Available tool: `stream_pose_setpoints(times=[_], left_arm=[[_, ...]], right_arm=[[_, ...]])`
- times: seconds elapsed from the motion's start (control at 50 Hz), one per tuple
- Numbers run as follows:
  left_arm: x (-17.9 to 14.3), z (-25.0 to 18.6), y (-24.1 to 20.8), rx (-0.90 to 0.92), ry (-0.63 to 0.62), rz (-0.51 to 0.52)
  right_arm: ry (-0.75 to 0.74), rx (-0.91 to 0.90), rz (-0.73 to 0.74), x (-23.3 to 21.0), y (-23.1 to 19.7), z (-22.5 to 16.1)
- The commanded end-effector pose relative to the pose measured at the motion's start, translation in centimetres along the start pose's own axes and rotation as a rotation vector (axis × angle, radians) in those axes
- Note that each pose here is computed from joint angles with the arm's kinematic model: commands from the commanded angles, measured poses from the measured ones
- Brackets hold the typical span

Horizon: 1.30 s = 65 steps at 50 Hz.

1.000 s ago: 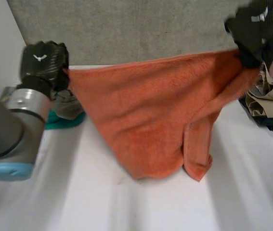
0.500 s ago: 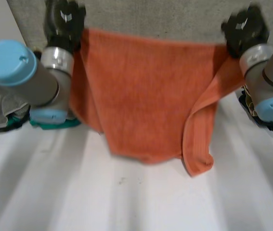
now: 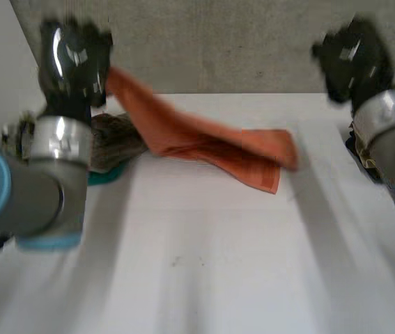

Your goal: Fold the laundry.

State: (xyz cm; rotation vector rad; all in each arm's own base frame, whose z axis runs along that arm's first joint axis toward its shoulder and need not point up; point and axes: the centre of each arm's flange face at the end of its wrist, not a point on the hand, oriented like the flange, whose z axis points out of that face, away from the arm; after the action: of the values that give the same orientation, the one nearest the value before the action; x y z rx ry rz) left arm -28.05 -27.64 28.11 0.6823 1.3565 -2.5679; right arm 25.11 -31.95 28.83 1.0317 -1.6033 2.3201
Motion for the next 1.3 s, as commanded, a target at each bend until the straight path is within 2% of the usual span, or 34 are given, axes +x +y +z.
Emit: stream_pose_setpoints(times=[0.02,0.16,0.36,0.4,0.52,0.62,0.76,0.88,1.02,1.16,1.3], left_arm=[[2.0,-5.0,2.9,-0.15,0.12,0.017],[0.8,-3.7,1.2,-0.098,0.081,0.017],[-2.1,-2.8,-4.1,-0.003,0.032,-0.011],[-2.5,-2.8,-6.0,0.039,0.027,-0.026],[-2.9,-3.0,-9.0,0.104,0.028,-0.055],[-3.4,-3.3,-10.5,0.138,0.023,-0.07],[-4.4,-3.5,-12.2,0.183,0.0,-0.085],[-4.3,-3.5,-12.2,0.177,0.007,-0.083],[-4.2,-3.6,-12.1,0.167,0.014,-0.082],[-4.4,-3.6,-12.4,0.174,0.009,-0.085],[-4.4,-3.6,-12.6,0.177,0.009,-0.09]], right_arm=[[-0.253,-0.204,0.088,-4.5,4.4,-5.2],[-0.22,-0.284,0.24,-4.2,6.7,-4.7],[-0.185,-0.336,0.585,-4.7,6.9,-4.8],[-0.195,-0.349,0.671,-5.2,7.1,-4.8],[-0.246,-0.377,0.809,-8.1,7.2,-4.5],[-0.317,-0.382,0.829,-12.0,7.5,-3.6],[-0.268,-0.454,0.808,-15.1,10.8,-1.9],[-0.249,-0.456,0.812,-14.5,10.1,-2.3],[-0.263,-0.396,0.809,-12.8,7.3,-3.3],[-0.316,-0.46,0.821,-15.6,9.7,-4.0],[-0.298,-0.411,0.81,-16.6,10.7,-1.7]])
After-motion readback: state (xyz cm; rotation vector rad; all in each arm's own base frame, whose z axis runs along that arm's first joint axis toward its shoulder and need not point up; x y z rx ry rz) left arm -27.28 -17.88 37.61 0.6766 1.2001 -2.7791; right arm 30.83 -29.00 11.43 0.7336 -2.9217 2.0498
